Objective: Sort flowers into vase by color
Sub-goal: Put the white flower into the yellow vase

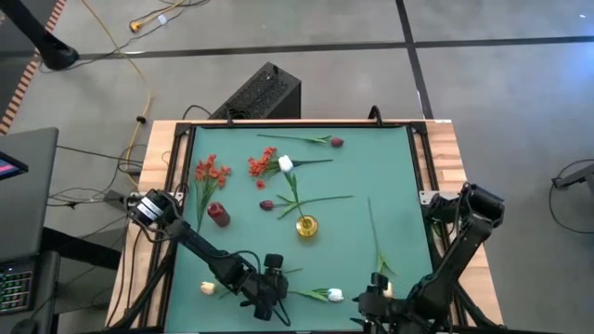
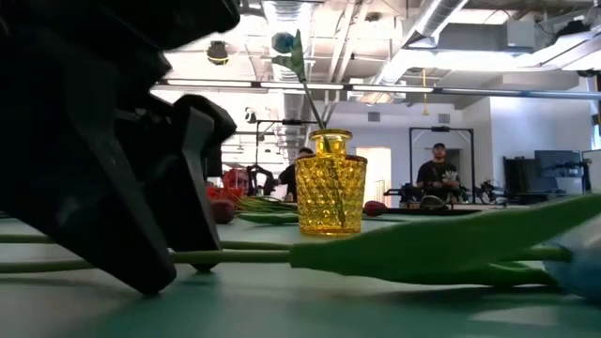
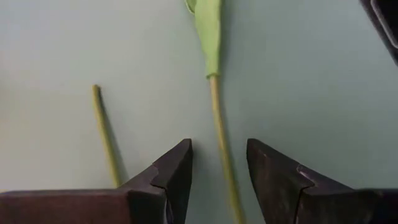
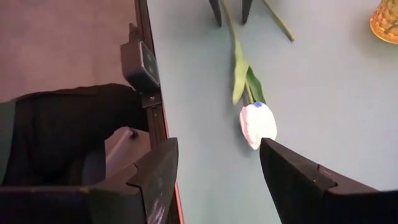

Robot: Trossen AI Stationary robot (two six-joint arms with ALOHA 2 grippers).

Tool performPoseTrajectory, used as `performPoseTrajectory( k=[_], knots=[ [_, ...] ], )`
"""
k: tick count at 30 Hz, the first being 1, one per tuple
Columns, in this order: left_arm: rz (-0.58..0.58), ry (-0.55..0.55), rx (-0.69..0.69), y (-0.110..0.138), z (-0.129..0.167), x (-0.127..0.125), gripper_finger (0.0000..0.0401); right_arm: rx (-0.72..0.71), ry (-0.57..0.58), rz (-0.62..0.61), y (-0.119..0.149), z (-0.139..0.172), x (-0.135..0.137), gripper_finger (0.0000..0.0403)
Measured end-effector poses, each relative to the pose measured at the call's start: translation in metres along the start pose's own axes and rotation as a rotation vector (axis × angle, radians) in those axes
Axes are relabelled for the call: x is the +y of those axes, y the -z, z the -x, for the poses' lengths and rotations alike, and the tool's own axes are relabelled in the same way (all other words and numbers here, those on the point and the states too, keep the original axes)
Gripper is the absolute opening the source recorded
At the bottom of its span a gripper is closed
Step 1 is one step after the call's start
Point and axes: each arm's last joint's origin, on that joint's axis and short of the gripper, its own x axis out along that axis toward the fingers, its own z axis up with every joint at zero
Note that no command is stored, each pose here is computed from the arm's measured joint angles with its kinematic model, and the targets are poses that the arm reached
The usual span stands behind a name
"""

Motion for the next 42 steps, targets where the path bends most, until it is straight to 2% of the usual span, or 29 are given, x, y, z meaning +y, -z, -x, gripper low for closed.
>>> performPoseTrajectory(
  k=[4,8,15,22,27,34,42],
  knots=[
    [0.020,0.060,-0.009,0.002,-0.003,0.007,0.0141,0.000,-0.003,0.005,0.002,0.001,0.001,0.0254],
    [0.006,0.069,-0.010,0.005,-0.004,0.007,0.0126,-0.005,0.005,0.005,0.000,0.000,0.000,0.0254],
    [-0.035,0.073,-0.027,0.003,-0.004,0.004,0.0012,-0.033,0.034,0.054,-0.006,-0.004,-0.004,0.0254],
    [-0.157,0.003,-0.108,0.002,-0.001,-0.004,0.0002,-0.084,0.055,0.054,-0.009,-0.004,-0.005,0.0254],
    [-0.225,-0.053,-0.230,-0.013,0.012,-0.007,0.0001,-0.116,0.052,0.108,-0.001,0.003,0.000,0.0254],
    [-0.194,-0.154,-0.370,-0.028,0.041,0.003,0.0000,-0.210,0.048,0.145,0.007,0.027,0.004,0.0254],
    [-0.111,-0.149,-0.686,-0.030,0.080,0.017,0.0000,-0.223,0.105,0.164,0.010,0.018,-0.005,0.0254]
  ],
)
